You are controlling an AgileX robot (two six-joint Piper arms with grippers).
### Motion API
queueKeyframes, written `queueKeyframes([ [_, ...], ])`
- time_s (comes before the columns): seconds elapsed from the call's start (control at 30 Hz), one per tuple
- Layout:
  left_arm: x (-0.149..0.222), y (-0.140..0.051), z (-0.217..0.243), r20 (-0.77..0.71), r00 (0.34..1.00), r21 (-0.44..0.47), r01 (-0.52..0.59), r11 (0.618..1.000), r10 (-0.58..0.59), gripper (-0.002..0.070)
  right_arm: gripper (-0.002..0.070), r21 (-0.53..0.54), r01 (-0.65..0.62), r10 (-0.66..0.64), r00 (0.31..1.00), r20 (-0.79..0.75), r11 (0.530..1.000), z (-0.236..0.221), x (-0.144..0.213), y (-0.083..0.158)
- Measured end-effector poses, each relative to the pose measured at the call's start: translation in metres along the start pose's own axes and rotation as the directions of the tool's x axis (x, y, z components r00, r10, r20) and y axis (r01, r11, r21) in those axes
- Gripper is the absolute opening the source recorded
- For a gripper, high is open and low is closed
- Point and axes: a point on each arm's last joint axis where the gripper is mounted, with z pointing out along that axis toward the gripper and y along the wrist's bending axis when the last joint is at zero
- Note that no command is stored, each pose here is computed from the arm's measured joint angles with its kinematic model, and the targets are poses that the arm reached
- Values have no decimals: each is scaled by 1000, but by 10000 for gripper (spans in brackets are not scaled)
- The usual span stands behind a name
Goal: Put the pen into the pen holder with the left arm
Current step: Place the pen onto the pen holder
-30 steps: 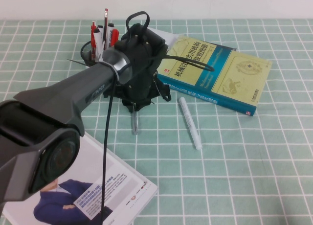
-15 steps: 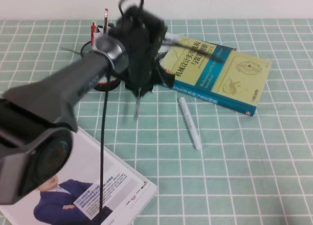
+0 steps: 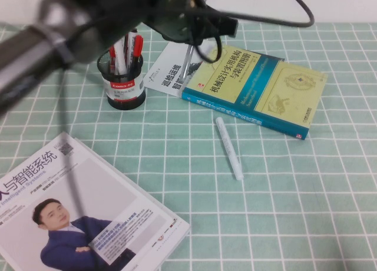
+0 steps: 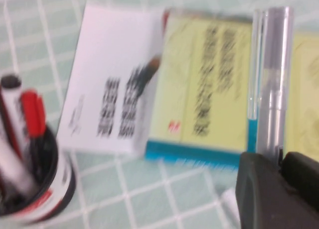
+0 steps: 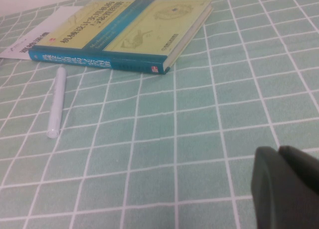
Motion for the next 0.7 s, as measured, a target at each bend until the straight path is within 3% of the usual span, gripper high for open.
queueKeyframes([
  [0.27,37,20,-29,309,951,146,-15,989,-31,40,-20,0,0,0,1000,0,1000,0,0,0],
  [0.47,62,63,-22,423,900,171,33,985,-103,40,-20,0,0,0,1000,0,1000,0,0,0],
  [0.7,58,103,-7,538,833,158,52,986,-130,40,-20,0,0,0,1000,0,1000,0,0,0],
])
